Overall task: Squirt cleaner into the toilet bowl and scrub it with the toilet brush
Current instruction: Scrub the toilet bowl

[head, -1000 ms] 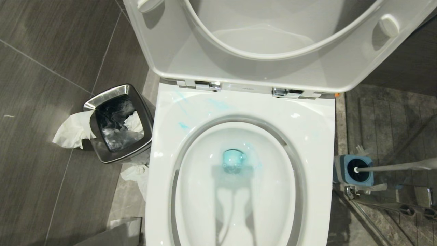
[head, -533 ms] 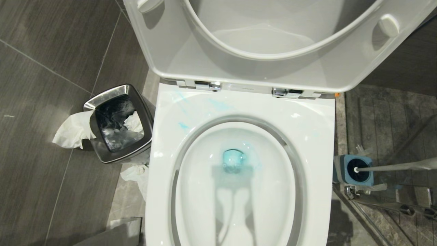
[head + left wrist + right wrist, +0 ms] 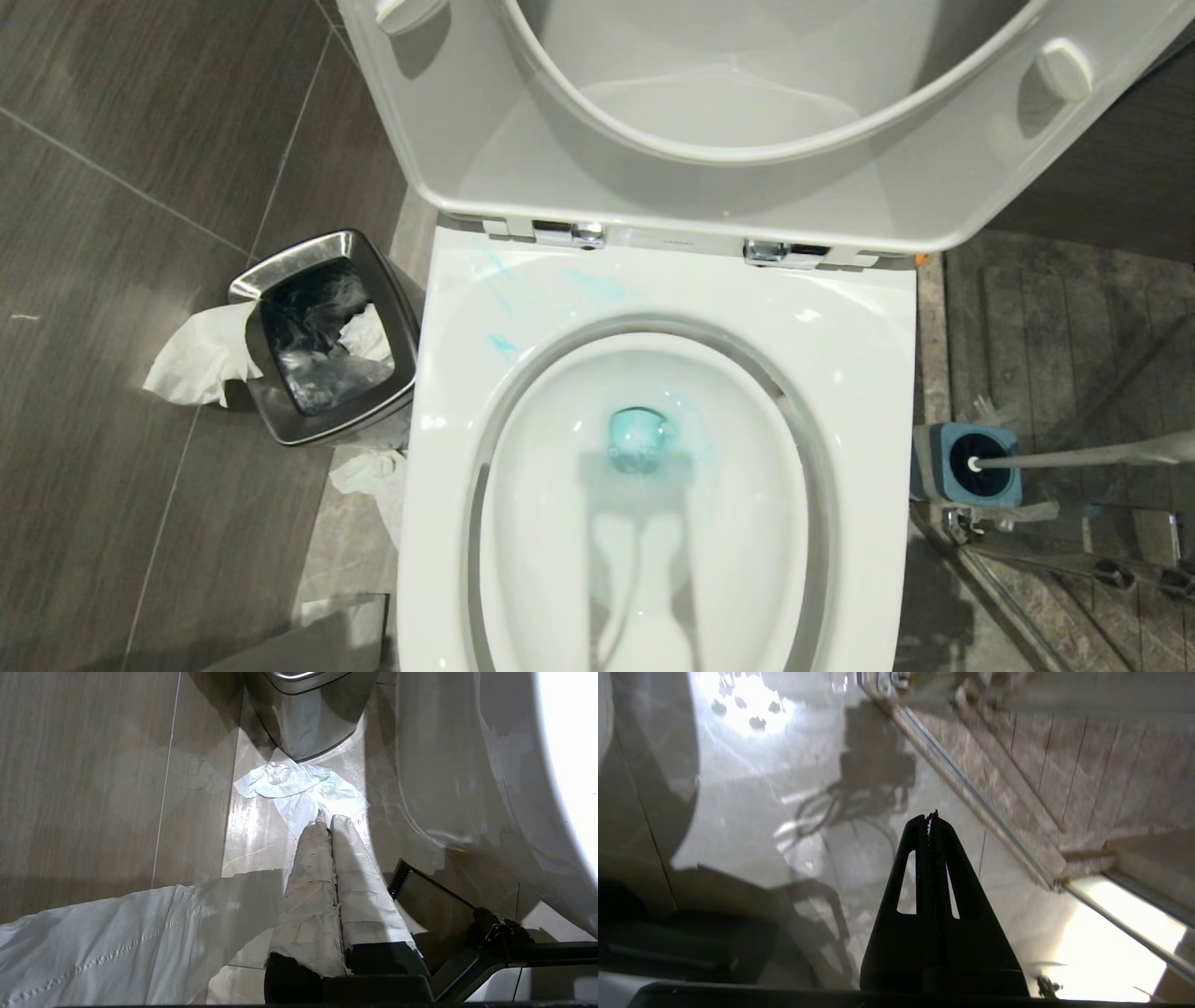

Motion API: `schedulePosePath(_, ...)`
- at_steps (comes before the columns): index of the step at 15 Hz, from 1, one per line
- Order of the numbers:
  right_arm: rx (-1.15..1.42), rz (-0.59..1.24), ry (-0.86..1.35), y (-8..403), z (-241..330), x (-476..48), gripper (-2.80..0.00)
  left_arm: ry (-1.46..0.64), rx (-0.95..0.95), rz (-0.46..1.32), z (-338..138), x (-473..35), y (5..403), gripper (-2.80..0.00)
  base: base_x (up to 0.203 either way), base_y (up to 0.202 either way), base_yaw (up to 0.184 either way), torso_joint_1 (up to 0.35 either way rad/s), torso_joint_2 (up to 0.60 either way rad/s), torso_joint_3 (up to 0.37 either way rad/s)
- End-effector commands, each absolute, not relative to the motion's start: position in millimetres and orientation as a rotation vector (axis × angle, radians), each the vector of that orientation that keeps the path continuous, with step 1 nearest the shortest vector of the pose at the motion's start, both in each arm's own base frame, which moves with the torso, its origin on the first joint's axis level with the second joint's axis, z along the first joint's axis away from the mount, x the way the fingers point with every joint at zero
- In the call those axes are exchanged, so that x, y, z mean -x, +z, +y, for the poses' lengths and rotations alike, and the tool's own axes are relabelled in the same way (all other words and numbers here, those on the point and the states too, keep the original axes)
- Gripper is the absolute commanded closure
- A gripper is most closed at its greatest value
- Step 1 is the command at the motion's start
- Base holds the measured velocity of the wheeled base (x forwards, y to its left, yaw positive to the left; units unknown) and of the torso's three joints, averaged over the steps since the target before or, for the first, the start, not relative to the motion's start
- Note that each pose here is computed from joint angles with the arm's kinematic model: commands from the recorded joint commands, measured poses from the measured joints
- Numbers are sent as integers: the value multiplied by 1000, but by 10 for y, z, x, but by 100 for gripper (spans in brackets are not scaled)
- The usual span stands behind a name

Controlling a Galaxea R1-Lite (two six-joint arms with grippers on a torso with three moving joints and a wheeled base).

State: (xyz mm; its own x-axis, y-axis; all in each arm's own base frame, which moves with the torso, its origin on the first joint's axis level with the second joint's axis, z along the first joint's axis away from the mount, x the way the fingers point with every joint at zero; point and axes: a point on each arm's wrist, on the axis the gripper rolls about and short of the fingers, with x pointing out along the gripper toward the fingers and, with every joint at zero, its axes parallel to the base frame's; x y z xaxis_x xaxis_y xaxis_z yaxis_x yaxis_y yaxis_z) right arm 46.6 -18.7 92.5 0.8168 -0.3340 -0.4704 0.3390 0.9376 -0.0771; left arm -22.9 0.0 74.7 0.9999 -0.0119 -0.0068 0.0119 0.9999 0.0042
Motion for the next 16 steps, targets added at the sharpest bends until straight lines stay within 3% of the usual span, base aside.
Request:
schedulePosePath(1,-26,533,-341,940,-275,-683,0,-12,-5,9,0,227,743,0,0,0,0,0,0,0)
schedulePosePath(16,-18,395,-195,984,-495,-1332,0,-12,-5,9,0,227,743,0,0,0,0,0,0,0)
